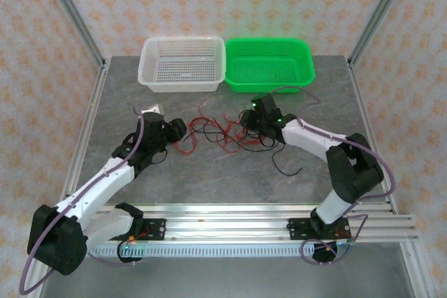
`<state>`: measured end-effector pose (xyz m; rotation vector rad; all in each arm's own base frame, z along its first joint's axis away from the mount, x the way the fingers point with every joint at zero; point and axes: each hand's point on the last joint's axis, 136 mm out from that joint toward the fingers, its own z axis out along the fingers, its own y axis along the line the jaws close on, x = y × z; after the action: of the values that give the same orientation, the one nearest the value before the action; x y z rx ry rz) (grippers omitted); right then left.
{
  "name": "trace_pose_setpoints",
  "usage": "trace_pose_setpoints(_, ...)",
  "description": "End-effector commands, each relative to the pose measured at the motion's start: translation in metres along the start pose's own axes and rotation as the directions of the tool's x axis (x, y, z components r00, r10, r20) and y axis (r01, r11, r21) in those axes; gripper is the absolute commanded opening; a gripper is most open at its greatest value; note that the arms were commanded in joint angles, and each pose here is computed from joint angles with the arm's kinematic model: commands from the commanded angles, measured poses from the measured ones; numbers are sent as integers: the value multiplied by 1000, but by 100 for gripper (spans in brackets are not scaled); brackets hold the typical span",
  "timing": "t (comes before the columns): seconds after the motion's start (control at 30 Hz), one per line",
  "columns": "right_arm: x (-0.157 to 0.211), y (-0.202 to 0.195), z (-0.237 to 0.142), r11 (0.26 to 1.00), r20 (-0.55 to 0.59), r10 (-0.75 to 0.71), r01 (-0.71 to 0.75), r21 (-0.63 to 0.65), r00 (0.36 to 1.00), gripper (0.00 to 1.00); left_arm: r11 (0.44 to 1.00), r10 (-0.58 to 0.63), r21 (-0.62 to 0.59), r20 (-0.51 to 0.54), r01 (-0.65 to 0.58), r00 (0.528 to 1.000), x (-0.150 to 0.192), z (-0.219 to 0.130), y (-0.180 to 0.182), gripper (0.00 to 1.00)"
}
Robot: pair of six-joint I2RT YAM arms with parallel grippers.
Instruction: Untangle the cables
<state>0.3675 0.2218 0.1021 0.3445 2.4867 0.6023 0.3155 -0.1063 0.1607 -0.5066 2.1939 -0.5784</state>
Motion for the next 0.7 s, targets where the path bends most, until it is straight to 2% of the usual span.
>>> trace_pose_setpoints(0.0, 9, -10, -17, 999, -5, 14, -14, 34, 1000, 43, 998, 23, -59, 3, -23, 1000, -2, -10, 9, 53)
trace_pose_setpoints(0.13, 25, -6, -21, 1000, -17, 18, -18, 14, 1000, 42, 997, 25, -70, 8, -24, 1000, -3, -11, 12, 53)
trace_pose_setpoints(0.37, 28, 32, -15, 999, -20, 16, -17, -46, 1000, 42, 998, 23, -62, -3, -23, 1000, 1, -7, 12, 53)
trace_pose_setpoints(0.53, 35, 45, 0, 991, -37, 112, -115, -71, 993, 48, 998, 24, -64, 3, -24, 1000, 5, -7, 17, 53)
trace_pose_setpoints(0.67, 32, 53, 9, 983, -33, 162, -164, -88, 986, 49, 997, 31, -65, -2, -31, 1000, 7, -6, 18, 53)
